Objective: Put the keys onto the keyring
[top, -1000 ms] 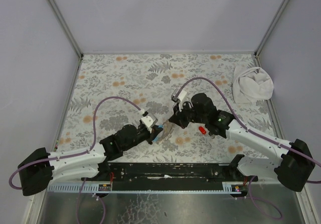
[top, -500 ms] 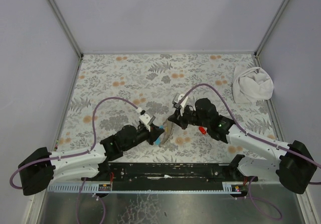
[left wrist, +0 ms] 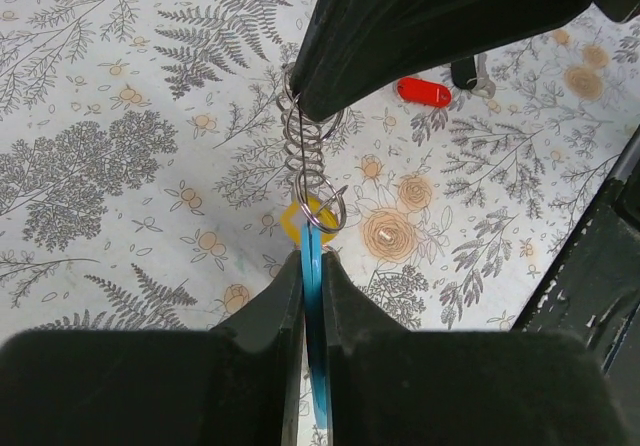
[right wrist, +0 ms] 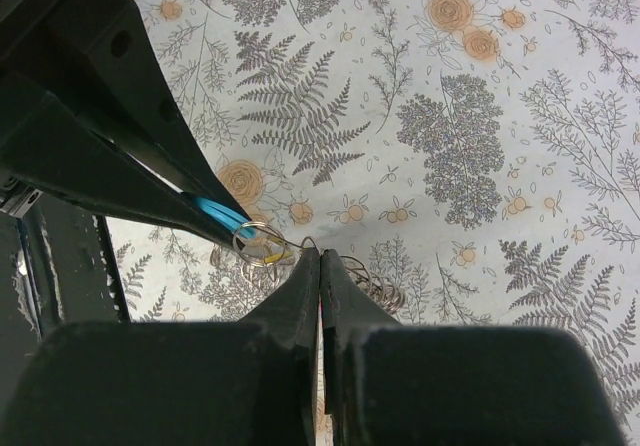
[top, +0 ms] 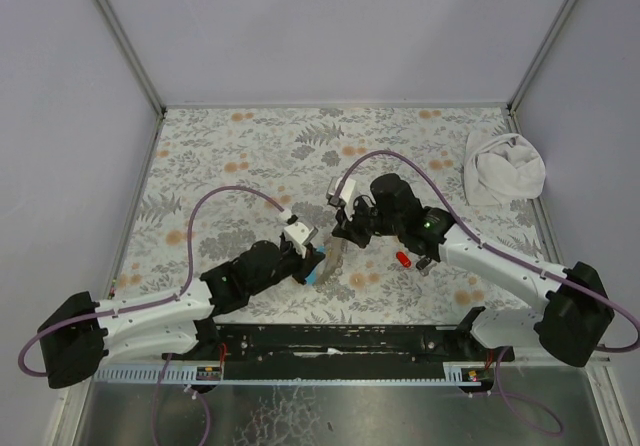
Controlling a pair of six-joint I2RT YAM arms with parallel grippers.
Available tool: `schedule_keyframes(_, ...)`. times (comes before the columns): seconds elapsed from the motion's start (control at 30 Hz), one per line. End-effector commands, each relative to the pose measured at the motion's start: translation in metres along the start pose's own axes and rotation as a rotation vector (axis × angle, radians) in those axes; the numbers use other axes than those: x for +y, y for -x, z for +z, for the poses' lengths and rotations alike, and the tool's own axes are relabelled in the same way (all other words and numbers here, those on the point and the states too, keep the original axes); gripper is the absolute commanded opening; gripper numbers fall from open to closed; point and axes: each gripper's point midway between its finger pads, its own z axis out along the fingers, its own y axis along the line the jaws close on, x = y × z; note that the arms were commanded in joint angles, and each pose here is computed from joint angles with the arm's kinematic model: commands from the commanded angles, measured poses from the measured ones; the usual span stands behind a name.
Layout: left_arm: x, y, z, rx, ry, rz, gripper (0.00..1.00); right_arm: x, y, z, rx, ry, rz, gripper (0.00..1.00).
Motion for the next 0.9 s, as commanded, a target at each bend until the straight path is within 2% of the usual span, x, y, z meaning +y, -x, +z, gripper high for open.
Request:
schedule_keyframes(0.0,-0.025,0.027,0.000,-0.045,-0.109,0.057,0.02,-0.002,0.038,0.000,-0.085,0.023,-0.077,0.00)
schedule_keyframes(0.17,-0.035,0.027,0.001,-0.052,-0.159,0.004,0.04,-0.003,0.053,-0.001,-0.193,0.005,-0.106,0.00)
schedule_keyframes(0.3,-0.047,0.027,0.003,-0.066,-0.220,-0.052,0.05,-0.003,0.056,0.002,-0.232,0.004,-0.134,0.00)
schedule_keyframes(0.53,-0.037,0.027,0.005,-0.030,-0.160,0.022,0.06,-0.006,0.042,0.013,-0.109,0.042,-0.162,0.00)
schedule_keyframes(0.67,-0.041,0.040,0.001,-0.059,-0.173,0.026,0.07,-0.005,0.041,0.019,-0.147,0.046,-0.166,0.00)
schedule_keyframes(0.87,-0.052,0.046,-0.002,-0.105,-0.228,-0.046,0.09,-0.003,0.039,0.024,-0.167,0.059,-0.160,0.00)
